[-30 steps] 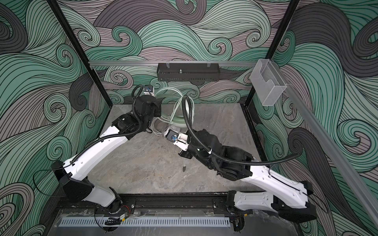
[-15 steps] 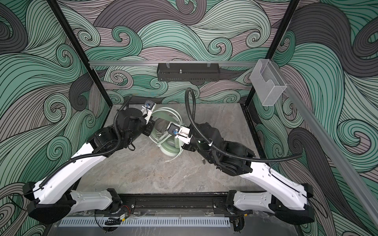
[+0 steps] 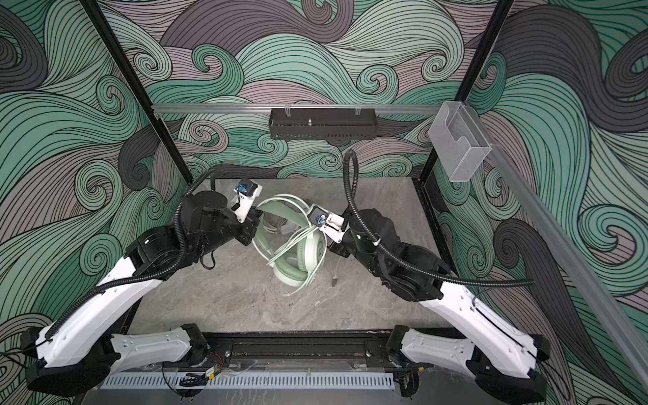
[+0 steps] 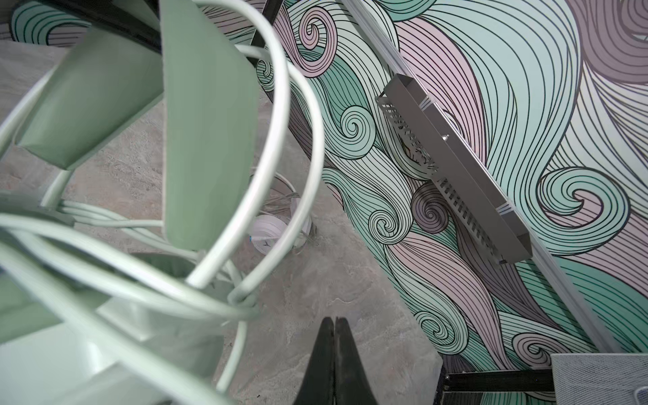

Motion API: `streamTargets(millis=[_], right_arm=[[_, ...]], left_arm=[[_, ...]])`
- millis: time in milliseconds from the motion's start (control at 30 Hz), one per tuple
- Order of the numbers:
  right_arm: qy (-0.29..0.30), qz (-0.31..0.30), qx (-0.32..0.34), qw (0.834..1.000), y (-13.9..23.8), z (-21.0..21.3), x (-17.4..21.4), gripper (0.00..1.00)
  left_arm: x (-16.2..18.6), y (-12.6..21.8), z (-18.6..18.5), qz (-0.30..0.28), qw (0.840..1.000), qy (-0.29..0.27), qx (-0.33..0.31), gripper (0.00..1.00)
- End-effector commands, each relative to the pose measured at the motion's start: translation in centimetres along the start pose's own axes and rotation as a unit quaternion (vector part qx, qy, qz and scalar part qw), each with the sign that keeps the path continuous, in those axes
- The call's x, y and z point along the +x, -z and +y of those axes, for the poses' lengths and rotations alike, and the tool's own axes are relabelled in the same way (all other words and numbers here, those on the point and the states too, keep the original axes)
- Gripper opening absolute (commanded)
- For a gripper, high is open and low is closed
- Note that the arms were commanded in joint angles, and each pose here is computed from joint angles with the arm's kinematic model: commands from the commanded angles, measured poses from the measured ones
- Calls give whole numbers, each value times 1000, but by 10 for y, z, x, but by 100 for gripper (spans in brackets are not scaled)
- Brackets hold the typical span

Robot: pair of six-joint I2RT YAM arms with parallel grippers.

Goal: Wrap the headphones

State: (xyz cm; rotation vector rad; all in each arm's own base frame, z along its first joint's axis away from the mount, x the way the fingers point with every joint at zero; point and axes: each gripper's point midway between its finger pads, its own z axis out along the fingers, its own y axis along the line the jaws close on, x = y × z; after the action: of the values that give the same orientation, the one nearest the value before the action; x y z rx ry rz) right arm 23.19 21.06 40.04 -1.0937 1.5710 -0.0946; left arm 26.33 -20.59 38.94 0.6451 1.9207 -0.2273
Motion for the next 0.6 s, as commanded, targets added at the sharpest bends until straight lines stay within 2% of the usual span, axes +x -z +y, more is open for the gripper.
streamTargets(millis=[0,267,567], right_arm=[[-67,-37,16,997,8,-17,-7,6],[-83,-46,19,995,10,-21,0,14],[-115,-42,20,992,4,-24,14,17]], left_arm=[[-27,27,-11,-42,997,30,55,0],[-41,41,-30,-43,992,27,118,0],[-68,61,-38,-83,983,48,158,0]])
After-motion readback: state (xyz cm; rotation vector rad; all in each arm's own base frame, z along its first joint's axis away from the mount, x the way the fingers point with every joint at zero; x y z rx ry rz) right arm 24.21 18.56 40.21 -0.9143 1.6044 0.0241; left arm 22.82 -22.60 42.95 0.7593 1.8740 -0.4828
